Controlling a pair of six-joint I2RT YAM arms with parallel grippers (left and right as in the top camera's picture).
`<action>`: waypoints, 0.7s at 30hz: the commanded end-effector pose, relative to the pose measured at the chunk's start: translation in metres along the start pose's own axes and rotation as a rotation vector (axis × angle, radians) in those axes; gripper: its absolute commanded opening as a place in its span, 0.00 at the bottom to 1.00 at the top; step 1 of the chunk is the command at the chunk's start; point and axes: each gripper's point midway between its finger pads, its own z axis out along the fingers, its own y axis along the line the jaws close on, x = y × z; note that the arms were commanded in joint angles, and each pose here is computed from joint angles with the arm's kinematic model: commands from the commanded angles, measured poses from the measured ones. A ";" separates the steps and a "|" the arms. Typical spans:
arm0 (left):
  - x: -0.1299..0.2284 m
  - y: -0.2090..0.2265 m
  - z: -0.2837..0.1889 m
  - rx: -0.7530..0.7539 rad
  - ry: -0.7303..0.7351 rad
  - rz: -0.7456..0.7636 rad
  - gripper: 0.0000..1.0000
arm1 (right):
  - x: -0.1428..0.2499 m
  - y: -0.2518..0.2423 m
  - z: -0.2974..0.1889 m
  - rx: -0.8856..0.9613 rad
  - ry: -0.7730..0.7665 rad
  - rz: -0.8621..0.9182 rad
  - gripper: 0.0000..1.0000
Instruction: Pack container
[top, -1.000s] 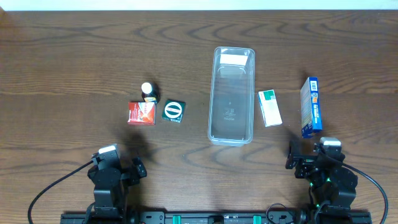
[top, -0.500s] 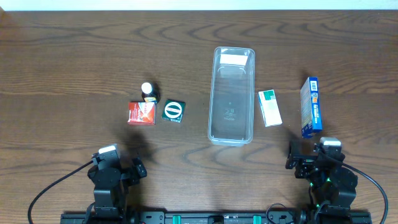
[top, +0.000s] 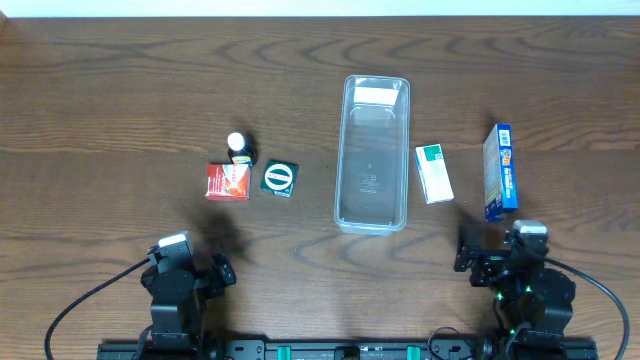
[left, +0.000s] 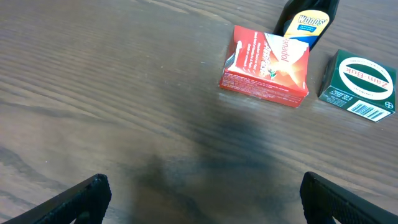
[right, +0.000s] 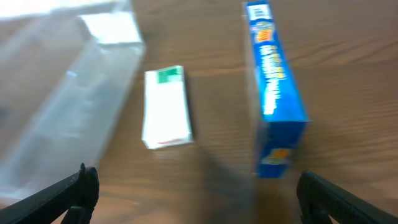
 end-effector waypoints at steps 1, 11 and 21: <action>0.004 0.002 0.002 -0.008 0.010 0.004 0.98 | 0.002 0.019 -0.001 -0.106 0.017 0.146 0.99; 0.004 0.002 0.002 -0.008 0.010 0.004 0.98 | -0.114 0.052 -0.043 -0.185 -0.178 0.047 0.99; 0.004 0.002 0.002 -0.008 0.010 0.004 0.98 | -0.169 0.014 0.006 0.111 0.286 -0.002 0.99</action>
